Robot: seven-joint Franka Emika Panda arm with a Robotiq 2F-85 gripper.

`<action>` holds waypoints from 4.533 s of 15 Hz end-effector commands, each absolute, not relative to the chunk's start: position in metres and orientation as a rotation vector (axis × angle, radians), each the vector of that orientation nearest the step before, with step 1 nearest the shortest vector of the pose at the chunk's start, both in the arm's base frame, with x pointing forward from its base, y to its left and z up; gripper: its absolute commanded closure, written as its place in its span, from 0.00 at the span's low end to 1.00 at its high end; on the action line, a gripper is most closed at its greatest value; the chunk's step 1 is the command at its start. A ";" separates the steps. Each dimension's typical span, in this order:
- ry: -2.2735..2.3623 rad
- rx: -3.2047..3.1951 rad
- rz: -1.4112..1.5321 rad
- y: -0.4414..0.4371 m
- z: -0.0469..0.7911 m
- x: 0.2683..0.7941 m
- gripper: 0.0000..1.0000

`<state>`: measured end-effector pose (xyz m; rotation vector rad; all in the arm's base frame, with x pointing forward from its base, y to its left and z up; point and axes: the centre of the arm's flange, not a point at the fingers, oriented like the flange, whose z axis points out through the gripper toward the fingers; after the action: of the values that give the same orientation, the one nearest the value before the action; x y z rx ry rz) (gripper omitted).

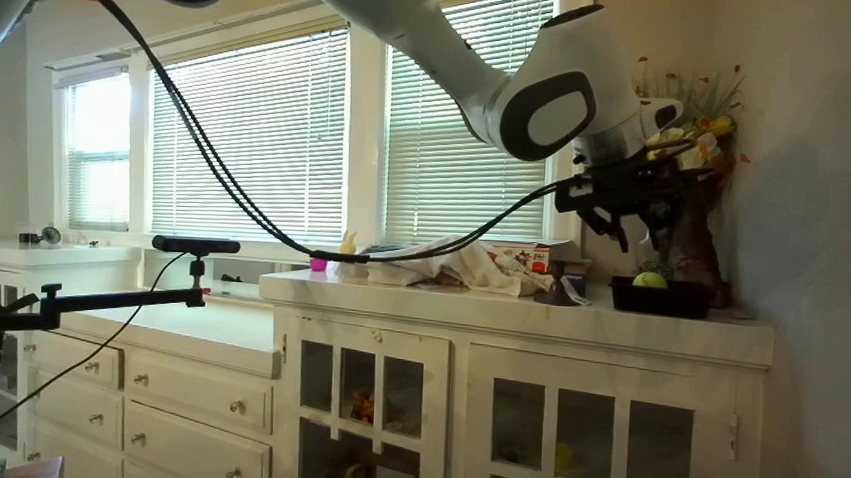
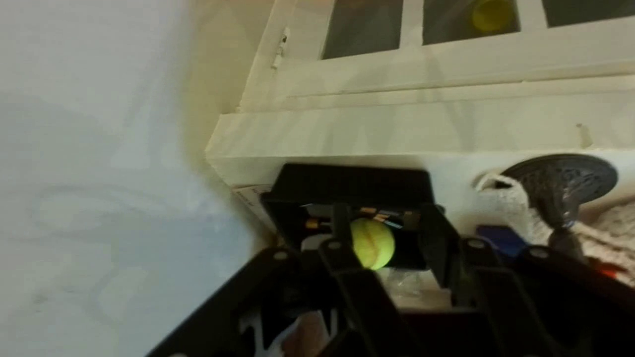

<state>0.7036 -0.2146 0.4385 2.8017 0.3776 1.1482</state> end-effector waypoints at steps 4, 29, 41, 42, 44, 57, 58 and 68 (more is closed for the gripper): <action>0.034 2.830 1.367 -0.283 0.437 0.657 0.04; 0.687 3.314 1.211 -0.207 0.451 0.777 0.00; 1.113 3.063 1.299 -0.122 0.443 0.865 0.00; 1.118 3.053 1.302 -0.120 0.436 0.869 0.00; 1.175 3.012 1.344 -0.115 0.423 0.875 0.00; 1.342 2.859 1.426 -0.108 0.382 0.884 0.50; 1.342 2.851 1.431 -0.107 0.380 0.885 0.58; 1.338 2.805 1.479 -0.107 0.398 0.880 0.79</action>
<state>0.8341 -0.0986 0.3754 2.8814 1.3303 1.3999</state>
